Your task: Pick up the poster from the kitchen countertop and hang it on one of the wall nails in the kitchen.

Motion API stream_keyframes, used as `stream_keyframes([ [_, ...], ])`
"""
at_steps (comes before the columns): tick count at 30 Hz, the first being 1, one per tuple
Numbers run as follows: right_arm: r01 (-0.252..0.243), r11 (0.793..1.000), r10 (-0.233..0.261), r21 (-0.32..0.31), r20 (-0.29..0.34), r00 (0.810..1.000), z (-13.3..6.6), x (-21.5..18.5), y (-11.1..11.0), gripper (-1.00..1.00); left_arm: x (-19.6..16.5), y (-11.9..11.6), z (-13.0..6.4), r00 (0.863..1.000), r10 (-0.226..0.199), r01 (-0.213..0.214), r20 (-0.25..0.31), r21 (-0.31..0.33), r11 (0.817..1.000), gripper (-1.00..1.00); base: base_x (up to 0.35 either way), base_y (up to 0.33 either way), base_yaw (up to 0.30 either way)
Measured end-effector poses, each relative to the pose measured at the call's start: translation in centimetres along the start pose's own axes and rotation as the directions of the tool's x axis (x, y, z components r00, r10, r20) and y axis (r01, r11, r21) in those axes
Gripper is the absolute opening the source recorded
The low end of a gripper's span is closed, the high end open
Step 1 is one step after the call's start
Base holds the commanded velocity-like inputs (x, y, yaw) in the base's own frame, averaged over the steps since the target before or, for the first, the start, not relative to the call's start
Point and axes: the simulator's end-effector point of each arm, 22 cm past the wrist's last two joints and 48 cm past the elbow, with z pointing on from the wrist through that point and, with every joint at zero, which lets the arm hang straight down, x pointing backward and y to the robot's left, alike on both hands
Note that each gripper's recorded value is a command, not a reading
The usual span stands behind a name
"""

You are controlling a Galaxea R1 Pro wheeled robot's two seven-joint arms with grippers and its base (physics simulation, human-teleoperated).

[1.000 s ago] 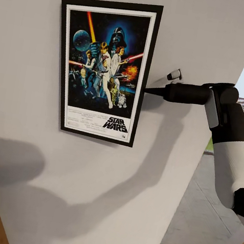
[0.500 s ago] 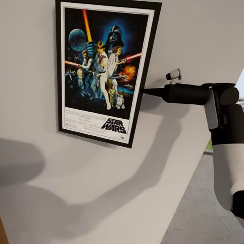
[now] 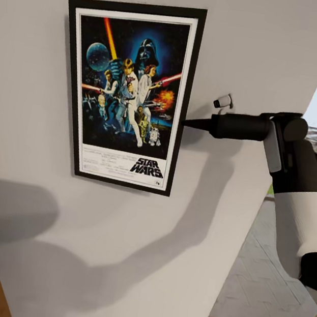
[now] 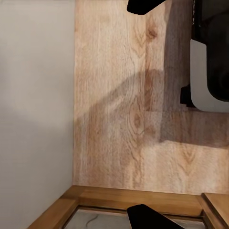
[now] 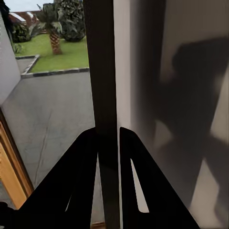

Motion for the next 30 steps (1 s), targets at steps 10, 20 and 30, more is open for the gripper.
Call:
stream_keyframes([
  [10, -0.002, 1.000, 0.002, -0.002, 0.000, 1.000, 0.0, 0.3, 0.0, -1.00, 0.0, 0.0, 0.0, 1.000, 0.000, 0.000, 0.000, 0.000, 1.000, 1.00, 0.000, 0.000, 0.000],
  [20, -0.005, 1.000, 0.005, -0.009, -0.007, 1.000, 0.3, 1.6, 0.3, -1.00, 0.0, 0.0, 0.0, 1.000, 0.000, 0.000, 0.000, 0.000, 1.000, 1.00, 0.000, 0.000, 0.000],
  [30, -0.013, 1.000, 0.013, -0.013, -0.009, 1.000, 0.4, 2.3, 0.3, -1.00, 0.0, 0.0, 0.0, 1.000, 0.000, 0.000, 0.000, 0.000, 1.000, 1.00, 0.000, 0.000, 0.000],
])
